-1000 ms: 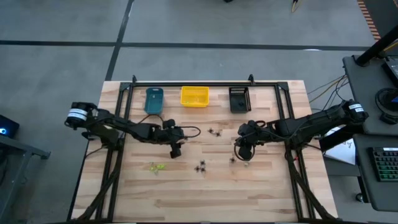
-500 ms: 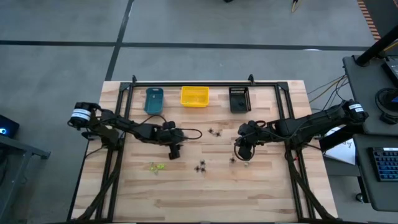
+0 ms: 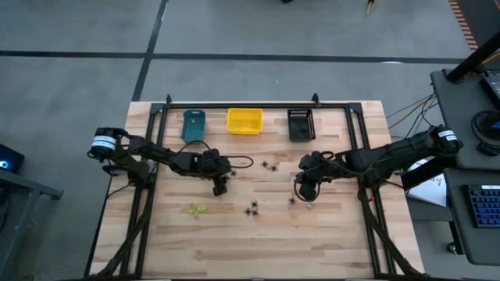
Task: Sort Halloween decoration
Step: Put the gray skull toy into the blue bin
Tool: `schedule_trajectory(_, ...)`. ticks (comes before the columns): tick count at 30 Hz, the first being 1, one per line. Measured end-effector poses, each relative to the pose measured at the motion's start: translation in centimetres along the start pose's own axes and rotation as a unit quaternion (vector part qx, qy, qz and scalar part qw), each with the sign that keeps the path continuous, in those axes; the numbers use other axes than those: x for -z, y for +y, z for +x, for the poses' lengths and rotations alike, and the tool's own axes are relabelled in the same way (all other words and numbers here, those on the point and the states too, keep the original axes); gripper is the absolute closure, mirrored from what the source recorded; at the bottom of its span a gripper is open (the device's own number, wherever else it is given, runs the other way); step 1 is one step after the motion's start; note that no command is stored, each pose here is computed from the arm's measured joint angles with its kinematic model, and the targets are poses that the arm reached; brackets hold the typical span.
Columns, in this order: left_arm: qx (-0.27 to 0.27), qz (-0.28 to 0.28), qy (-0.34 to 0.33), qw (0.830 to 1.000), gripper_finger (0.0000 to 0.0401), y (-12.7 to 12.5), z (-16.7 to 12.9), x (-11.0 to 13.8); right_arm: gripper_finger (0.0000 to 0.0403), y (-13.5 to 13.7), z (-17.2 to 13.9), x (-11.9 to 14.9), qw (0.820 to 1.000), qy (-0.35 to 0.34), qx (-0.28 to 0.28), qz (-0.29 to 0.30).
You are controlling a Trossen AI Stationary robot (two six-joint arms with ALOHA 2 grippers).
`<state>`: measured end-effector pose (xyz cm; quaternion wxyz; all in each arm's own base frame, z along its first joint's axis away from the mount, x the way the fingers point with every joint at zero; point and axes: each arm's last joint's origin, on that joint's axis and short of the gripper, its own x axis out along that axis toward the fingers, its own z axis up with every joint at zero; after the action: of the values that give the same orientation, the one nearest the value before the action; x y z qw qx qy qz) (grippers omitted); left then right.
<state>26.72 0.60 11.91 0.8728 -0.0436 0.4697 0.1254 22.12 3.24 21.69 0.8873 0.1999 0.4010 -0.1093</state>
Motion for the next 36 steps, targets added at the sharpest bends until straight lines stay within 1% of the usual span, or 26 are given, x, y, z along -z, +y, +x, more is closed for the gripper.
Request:
schedule_trajectory(4, 0.004, 0.000, 0.001, 1.000, 0.0266, 0.0, 0.1, 0.0, 0.0319, 0.0, 0.0, 0.0, 1.000, 0.000, 0.000, 0.000)
schedule_trajectory(13, 0.007, 0.000, 0.003, 1.000, 0.0318, -0.1, 0.1, 0.0, 0.0319, 0.0, 0.0, 0.0, 1.000, -0.003, 0.004, 0.000)
schedule_trajectory(16, 0.007, -0.002, 0.003, 1.000, 0.0328, -0.1, 0.1, 0.0, 0.0319, 0.0, 0.0, 0.0, 1.000, -0.005, 0.007, 0.000)
schedule_trajectory(26, 0.015, -0.014, 0.001, 1.000, 0.0334, -0.1, -0.3, -0.4, 0.0319, 0.0, 0.0, -0.1, 1.000, -0.005, 0.007, 0.001)
schedule_trajectory(36, 0.031, -0.015, -0.001, 0.999, 0.0334, -0.2, -1.7, -1.7, 0.0319, 0.0, 0.0, -0.1, 1.000, -0.007, 0.006, 0.001)
